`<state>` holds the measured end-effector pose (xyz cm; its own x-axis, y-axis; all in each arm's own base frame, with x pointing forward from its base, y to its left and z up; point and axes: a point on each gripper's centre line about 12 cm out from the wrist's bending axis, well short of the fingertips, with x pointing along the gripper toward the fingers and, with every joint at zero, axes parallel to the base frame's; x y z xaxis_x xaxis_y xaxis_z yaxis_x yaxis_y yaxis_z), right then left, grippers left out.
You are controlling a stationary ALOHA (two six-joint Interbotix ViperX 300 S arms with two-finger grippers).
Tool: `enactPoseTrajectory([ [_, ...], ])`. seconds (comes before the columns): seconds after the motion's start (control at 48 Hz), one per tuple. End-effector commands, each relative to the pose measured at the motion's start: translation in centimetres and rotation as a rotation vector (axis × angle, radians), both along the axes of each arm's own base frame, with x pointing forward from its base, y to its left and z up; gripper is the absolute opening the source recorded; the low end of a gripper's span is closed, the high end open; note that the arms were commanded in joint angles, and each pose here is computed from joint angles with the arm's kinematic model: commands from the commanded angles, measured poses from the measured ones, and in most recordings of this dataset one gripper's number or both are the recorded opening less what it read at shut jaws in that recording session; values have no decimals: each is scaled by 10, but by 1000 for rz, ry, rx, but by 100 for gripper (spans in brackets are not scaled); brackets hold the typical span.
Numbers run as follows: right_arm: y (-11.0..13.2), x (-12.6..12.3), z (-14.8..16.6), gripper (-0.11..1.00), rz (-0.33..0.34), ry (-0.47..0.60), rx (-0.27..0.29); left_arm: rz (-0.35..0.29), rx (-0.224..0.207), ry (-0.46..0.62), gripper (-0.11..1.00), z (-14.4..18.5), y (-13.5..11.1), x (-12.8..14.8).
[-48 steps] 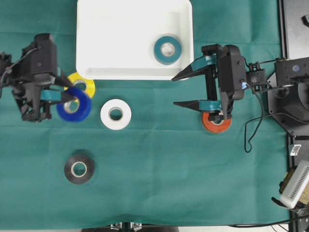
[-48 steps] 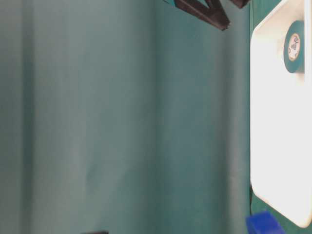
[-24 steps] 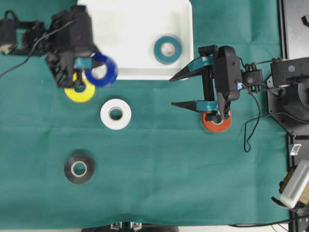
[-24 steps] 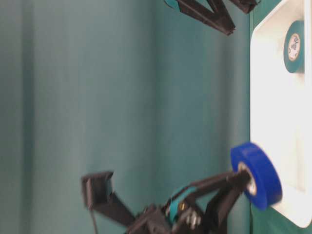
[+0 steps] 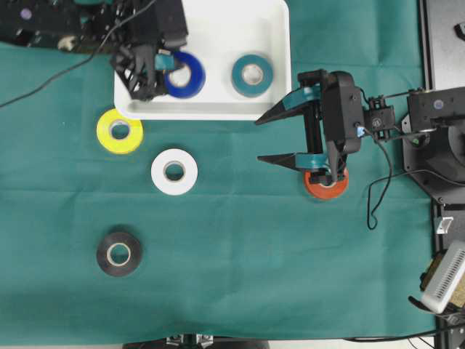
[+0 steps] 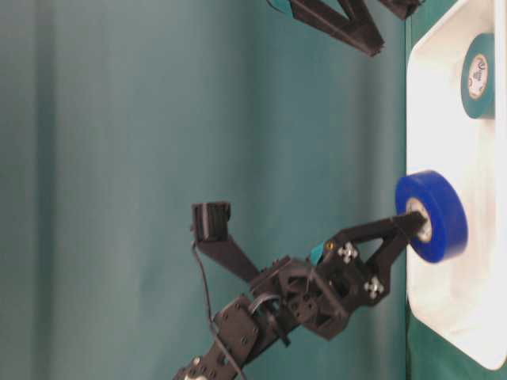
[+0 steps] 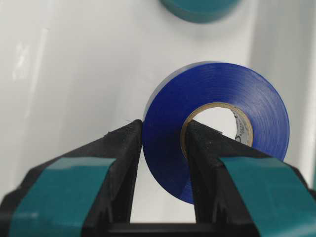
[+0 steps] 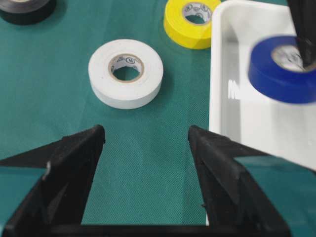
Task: Put the tape alternately from left to right into the white case.
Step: 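Lift the blue roll and carry it into the white tray, then release the blue roll in the tray and withdraw the left gripper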
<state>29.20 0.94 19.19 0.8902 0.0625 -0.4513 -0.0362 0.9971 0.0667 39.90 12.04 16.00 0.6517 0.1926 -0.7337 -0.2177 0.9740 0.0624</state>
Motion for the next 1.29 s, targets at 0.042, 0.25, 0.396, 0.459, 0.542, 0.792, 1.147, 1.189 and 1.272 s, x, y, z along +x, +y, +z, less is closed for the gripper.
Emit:
enactPoseTrajectory([
  [0.042,2,3,8,73,5,-29,4,9,14,-44,-3,13,8,14],
  [0.25,2,3,7,73,5,-29,4,9,11,-35,-3,6,11,22],
  [0.396,2,2,6,72,5,-23,4,8,5,-18,-3,-2,11,24],
  [0.459,2,2,6,72,5,-24,4,7,6,-14,-3,-3,11,25],
  [0.542,2,2,5,72,5,-23,4,3,8,-17,-3,-3,10,26],
  [0.792,2,1,5,72,6,-21,3,-7,8,-22,-3,-3,6,28],
  [1.147,2,0,3,72,6,-15,3,-70,35,-24,70,2,-10,31],
  [1.189,2,0,3,72,6,-15,3,-70,36,-25,82,2,-10,31],
  [1.272,2,0,3,72,6,-15,3,-71,38,-28,86,5,-11,28],
])
